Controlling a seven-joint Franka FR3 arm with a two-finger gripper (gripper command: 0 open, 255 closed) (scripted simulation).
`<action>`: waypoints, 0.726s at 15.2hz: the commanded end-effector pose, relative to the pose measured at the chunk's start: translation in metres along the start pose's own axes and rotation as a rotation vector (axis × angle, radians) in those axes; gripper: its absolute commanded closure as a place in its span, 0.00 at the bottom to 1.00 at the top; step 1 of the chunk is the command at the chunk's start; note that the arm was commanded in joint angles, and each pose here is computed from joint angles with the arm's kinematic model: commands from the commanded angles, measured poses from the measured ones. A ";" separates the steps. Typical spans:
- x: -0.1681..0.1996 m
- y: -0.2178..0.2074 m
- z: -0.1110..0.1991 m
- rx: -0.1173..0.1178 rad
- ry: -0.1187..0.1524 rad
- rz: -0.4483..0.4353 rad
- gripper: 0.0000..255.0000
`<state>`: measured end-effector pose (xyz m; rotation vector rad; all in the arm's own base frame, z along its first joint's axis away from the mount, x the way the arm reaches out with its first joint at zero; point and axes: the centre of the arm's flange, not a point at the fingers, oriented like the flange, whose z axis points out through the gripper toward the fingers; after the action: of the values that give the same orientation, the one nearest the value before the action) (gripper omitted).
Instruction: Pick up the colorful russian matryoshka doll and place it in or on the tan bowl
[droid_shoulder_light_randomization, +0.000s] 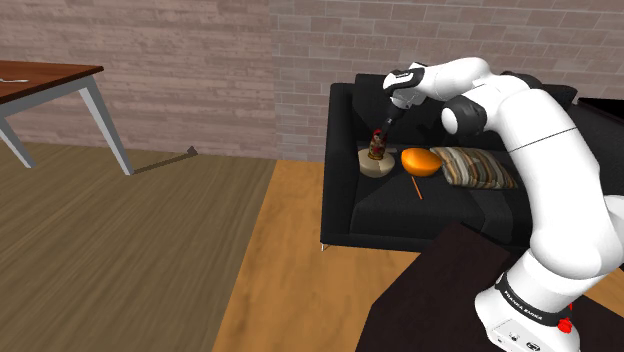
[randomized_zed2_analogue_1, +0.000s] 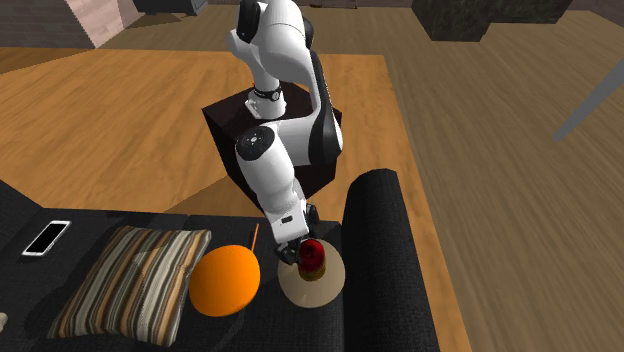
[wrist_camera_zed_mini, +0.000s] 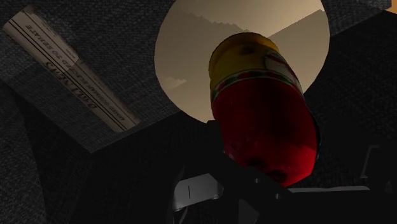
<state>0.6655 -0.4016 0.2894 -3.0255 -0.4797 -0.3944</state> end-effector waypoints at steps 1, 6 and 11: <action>0.000 0.000 0.000 0.000 0.000 0.000 0.00; 0.000 0.000 0.000 0.000 0.000 0.000 0.00; 0.000 0.000 -0.050 0.000 0.000 0.000 0.00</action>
<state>0.6542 -0.4058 0.3324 -3.0265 -0.4801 -0.3968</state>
